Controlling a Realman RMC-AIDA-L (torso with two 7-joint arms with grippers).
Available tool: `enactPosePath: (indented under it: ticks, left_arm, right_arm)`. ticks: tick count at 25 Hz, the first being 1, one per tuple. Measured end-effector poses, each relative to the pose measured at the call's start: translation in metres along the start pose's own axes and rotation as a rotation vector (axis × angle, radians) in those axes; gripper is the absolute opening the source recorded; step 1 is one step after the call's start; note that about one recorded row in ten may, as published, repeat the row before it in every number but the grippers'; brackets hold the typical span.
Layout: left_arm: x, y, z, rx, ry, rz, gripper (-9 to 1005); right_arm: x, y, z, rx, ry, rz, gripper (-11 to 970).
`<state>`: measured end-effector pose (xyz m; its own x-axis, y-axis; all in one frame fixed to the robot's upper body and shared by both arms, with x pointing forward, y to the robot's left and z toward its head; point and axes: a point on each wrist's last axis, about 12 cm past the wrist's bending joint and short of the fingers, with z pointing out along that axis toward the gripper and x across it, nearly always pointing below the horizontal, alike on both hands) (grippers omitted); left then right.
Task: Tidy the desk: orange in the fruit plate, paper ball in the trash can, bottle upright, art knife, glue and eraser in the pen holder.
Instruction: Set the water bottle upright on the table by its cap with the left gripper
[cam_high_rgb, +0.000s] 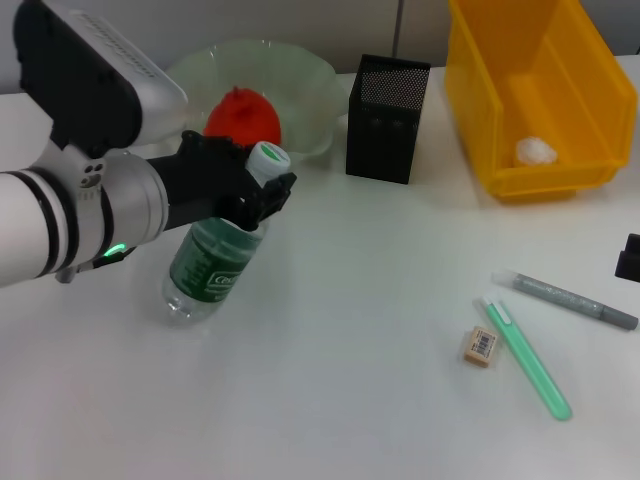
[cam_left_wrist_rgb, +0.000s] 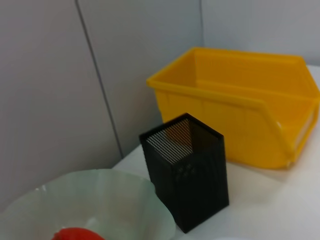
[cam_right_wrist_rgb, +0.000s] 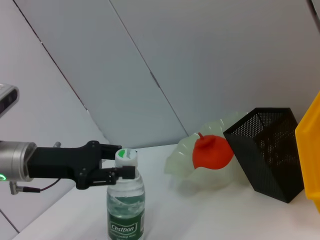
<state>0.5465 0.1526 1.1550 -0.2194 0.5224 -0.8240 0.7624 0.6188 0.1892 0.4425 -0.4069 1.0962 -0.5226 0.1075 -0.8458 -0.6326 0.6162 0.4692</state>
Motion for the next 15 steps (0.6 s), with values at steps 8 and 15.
enactPosePath:
  ticks: [8,15]
  left_arm:
    - [0.003,0.007,-0.013,-0.054,-0.052,-0.056,472]
    - [0.009,0.006,-0.022,-0.059,-0.064,-0.087,477]
  right_arm:
    - [-0.001,-0.001,0.0,0.003,0.001,-0.001,491]
    - [-0.002,-0.001,0.001,0.002,-0.001,-0.003,490]
